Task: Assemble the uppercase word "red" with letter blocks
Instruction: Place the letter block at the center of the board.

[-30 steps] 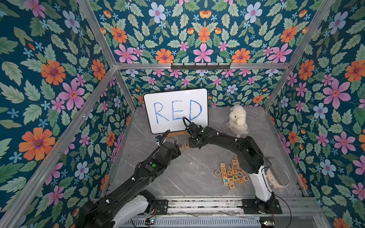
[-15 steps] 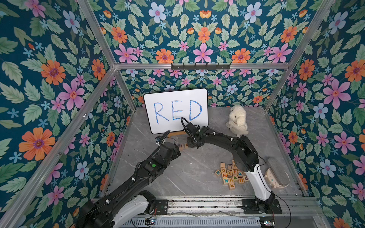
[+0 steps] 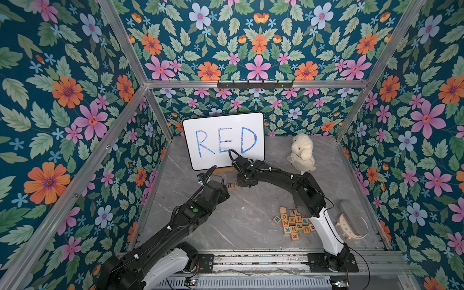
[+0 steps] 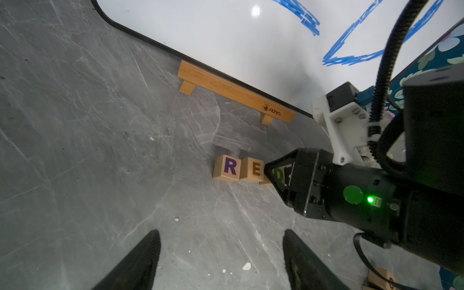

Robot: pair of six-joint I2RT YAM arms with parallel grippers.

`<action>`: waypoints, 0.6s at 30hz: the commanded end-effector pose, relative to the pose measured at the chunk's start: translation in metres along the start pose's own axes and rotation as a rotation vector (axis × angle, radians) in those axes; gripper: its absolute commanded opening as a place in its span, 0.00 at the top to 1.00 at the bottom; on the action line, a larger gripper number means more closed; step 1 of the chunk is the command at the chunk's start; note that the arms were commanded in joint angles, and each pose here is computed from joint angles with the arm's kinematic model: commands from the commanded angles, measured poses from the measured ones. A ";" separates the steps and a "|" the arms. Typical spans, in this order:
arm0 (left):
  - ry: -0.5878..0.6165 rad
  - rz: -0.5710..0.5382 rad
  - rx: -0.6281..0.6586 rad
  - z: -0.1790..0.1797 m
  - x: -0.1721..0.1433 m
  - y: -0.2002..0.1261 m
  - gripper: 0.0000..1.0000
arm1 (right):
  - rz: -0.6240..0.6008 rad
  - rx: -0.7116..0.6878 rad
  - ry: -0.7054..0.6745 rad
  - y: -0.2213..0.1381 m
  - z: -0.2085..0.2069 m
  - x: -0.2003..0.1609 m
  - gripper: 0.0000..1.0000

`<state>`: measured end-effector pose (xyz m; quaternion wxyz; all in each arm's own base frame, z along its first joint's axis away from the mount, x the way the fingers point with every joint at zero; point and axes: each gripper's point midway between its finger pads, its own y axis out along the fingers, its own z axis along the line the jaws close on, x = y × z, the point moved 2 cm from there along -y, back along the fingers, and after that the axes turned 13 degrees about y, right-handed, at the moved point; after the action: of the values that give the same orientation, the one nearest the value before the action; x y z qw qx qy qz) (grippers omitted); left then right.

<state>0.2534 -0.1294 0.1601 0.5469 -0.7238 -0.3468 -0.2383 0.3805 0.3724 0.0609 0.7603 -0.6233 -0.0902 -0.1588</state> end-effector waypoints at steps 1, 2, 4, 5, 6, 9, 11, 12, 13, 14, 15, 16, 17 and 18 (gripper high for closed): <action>-0.018 -0.021 0.012 0.001 0.005 -0.001 0.21 | 0.002 -0.036 0.012 0.001 -0.005 0.000 0.61; -0.018 -0.021 0.015 0.002 0.005 -0.001 0.22 | 0.003 -0.039 0.014 0.002 -0.005 0.000 0.61; -0.019 -0.019 0.016 0.002 0.003 0.000 0.22 | 0.005 -0.038 0.017 0.002 -0.005 0.000 0.61; -0.020 -0.020 0.015 0.002 0.004 0.000 0.22 | 0.004 -0.038 0.019 0.002 -0.004 0.000 0.61; -0.020 -0.020 0.015 0.002 0.004 0.000 0.22 | 0.003 -0.036 0.020 0.001 -0.004 0.000 0.61; -0.018 -0.019 0.016 0.002 0.003 0.000 0.22 | 0.000 -0.042 0.032 -0.002 -0.005 0.001 0.61; -0.018 -0.019 0.016 0.002 0.004 0.000 0.21 | -0.006 -0.037 0.034 -0.007 -0.004 0.003 0.61; -0.018 -0.021 0.014 0.001 0.005 0.000 0.21 | -0.010 -0.032 0.036 -0.009 -0.003 0.004 0.61; -0.017 -0.019 0.015 0.001 0.005 0.001 0.21 | -0.011 -0.030 0.037 -0.010 -0.003 0.005 0.60; -0.016 -0.019 0.014 0.001 0.005 0.001 0.21 | -0.013 -0.022 0.039 -0.014 -0.001 0.006 0.58; -0.016 -0.020 0.012 0.000 0.005 0.001 0.21 | -0.015 -0.018 0.039 -0.017 -0.001 0.007 0.56; -0.011 -0.019 0.011 0.000 0.006 0.001 0.21 | -0.018 -0.015 0.040 -0.020 -0.001 0.007 0.54; -0.007 -0.018 0.011 -0.001 0.006 0.001 0.22 | -0.024 -0.011 0.042 -0.025 -0.001 0.009 0.52; -0.005 -0.019 0.010 -0.001 0.007 0.000 0.22 | -0.031 -0.006 0.045 -0.029 -0.001 0.010 0.51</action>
<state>0.2555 -0.1287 0.1611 0.5491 -0.7206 -0.3510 -0.2366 0.3805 0.3699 0.0777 0.7594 -0.6219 -0.0832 -0.1719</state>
